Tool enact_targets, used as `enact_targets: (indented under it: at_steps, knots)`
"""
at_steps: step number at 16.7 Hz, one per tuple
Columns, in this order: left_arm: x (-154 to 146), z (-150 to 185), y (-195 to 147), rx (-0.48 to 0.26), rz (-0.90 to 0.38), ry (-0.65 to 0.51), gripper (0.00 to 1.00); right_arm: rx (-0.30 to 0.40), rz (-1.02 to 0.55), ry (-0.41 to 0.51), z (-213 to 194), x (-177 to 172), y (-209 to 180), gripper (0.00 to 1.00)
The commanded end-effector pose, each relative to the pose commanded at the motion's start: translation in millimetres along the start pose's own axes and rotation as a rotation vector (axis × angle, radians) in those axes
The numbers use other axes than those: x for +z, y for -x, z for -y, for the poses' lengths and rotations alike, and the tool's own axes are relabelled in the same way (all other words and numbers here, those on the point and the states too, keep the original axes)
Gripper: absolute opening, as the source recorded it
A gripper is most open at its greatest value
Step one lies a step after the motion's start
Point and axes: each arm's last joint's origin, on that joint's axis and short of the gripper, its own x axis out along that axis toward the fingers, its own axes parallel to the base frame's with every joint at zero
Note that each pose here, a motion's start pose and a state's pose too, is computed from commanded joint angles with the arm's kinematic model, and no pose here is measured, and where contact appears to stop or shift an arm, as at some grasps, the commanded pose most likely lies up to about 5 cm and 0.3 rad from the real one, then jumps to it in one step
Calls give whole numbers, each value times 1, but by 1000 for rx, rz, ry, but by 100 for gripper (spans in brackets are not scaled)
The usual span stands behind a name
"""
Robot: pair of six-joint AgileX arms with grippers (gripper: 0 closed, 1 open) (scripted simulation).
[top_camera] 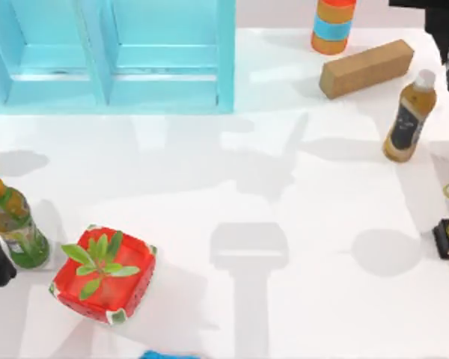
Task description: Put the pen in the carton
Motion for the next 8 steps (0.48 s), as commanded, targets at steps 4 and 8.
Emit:
enact_targets:
  at_steps: [4, 8]
  knots:
    - [0, 0, 0, 0, 0, 0, 100, -256, -112, -500, 83, 12, -32, 0]
    - [0, 0, 0, 0, 0, 0, 100, -457, -173, -897, 150, 12, -65, 0]
